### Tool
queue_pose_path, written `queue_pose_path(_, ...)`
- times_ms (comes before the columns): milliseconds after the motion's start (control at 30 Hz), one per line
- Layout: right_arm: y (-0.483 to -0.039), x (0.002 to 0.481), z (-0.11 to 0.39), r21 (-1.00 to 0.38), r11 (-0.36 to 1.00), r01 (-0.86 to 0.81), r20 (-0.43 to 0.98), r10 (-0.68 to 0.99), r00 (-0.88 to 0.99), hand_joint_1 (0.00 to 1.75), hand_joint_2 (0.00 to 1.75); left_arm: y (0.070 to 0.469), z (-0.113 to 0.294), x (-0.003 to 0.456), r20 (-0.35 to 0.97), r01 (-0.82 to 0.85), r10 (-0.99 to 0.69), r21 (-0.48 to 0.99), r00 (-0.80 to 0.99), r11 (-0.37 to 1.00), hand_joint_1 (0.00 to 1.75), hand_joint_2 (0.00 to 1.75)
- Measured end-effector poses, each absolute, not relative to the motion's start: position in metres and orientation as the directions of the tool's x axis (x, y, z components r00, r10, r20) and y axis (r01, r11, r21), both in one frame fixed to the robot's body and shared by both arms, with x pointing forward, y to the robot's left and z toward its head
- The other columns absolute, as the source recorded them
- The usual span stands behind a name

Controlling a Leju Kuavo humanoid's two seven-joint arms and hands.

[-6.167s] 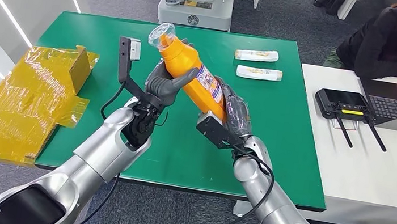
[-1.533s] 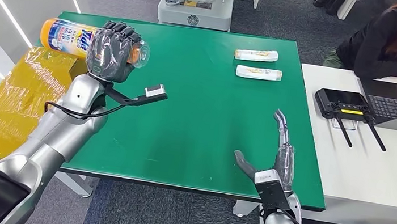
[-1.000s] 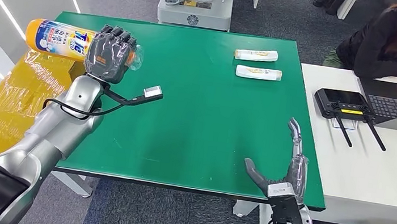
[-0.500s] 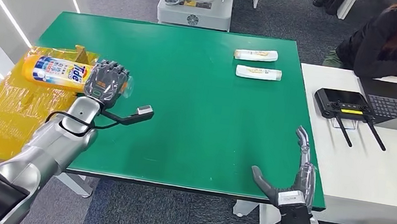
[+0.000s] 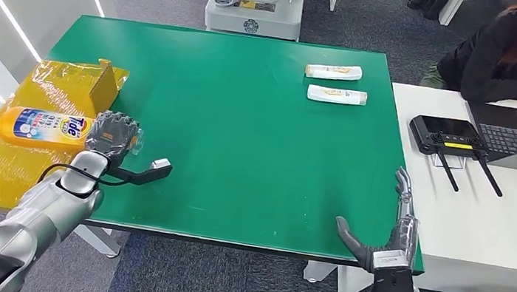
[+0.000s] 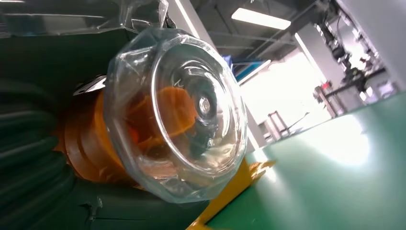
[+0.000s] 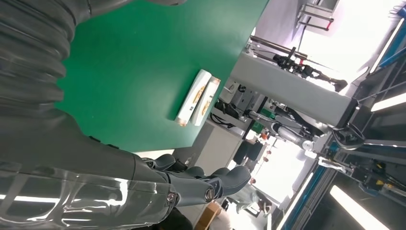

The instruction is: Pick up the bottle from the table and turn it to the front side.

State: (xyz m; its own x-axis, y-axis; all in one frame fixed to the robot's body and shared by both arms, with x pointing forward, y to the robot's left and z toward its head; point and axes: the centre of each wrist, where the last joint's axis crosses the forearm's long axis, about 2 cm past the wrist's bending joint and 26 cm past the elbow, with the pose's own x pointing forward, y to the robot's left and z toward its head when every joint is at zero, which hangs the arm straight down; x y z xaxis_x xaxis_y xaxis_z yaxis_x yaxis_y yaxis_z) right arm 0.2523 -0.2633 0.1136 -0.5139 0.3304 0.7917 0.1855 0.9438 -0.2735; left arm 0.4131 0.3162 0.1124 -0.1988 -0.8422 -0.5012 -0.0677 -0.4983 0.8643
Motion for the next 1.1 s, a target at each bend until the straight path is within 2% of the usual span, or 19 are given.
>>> queue_pose_path(367,-0.2637,0.2574,0.1074,-0.284,0.942,0.180,0.800,0.336,-0.497,0.00,1.75,0.3275,0.1042,0.4088,-0.516,0.016,-0.832,0.848,-0.204,-0.530,1.75,1.75)
queue_pose_path(767,-0.2615,0.2562,0.1041,-0.304,0.935,0.181,0.792,0.354,-0.497,0.00,1.75,0.3239,0.1060,0.4102,-0.541,-0.059,-0.787,0.833,-0.296,-0.551,1.75,1.75)
queue_pose_path(1100,-0.2580,0.2544,0.1034,-0.329,0.924,0.195,0.783,0.382,-0.491,0.00,1.75,0.3211,0.1065,0.4114,-0.524,-0.021,-0.802,0.840,-0.287,-0.542,1.75,1.75)
